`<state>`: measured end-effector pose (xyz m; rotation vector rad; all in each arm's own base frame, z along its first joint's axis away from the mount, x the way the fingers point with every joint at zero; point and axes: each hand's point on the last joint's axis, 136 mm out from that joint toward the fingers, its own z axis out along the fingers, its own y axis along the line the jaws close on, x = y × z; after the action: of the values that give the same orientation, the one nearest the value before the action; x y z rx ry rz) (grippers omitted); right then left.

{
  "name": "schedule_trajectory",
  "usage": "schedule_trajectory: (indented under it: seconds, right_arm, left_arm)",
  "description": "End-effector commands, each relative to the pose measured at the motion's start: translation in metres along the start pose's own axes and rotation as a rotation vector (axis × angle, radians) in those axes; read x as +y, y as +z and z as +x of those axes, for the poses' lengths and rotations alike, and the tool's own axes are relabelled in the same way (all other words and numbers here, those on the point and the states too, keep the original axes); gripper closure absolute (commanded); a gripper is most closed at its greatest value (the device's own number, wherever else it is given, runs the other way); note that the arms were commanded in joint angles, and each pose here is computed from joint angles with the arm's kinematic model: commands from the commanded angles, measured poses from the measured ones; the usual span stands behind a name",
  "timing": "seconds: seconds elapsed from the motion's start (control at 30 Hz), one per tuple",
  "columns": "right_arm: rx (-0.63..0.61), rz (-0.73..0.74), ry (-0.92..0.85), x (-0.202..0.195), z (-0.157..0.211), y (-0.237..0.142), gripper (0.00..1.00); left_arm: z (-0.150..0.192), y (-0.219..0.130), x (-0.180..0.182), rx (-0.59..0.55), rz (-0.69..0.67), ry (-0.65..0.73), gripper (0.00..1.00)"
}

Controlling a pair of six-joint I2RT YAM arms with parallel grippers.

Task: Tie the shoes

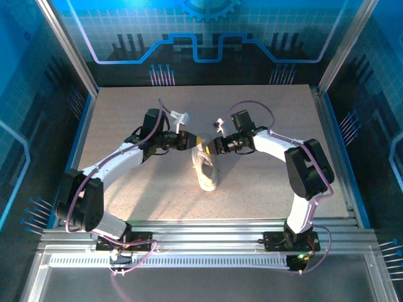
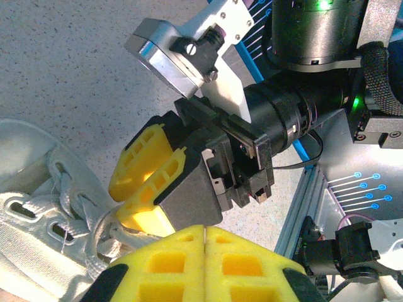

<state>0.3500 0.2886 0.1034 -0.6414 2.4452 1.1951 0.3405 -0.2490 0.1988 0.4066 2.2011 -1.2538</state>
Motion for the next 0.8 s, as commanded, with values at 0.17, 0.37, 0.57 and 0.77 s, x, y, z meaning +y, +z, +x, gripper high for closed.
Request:
schedule_trajectory:
  seconds: [0.17, 0.37, 0.57, 0.77]
  right_arm:
    - [0.025, -0.001, -0.032, 0.006, 0.001, -0.005, 0.91]
    - [-0.046, 0.004, -0.103, 0.015, -0.005, -0.016, 0.94]
    - [-0.153, 0.019, -0.193, 0.027, -0.017, -0.033, 0.96]
    - [-0.212, -0.005, -0.273, 0.043, -0.02, -0.044, 0.97]
  left_arm:
    - [-0.007, -0.001, -0.013, 0.001, 0.038, 0.026, 1.0]
    - [-0.003, -0.001, -0.01, 0.006, 0.03, 0.019, 1.0]
    - [-0.001, -0.002, -0.01, 0.008, 0.027, 0.015, 1.0]
    - [0.001, -0.001, -0.009, 0.008, 0.019, 0.012, 1.0]
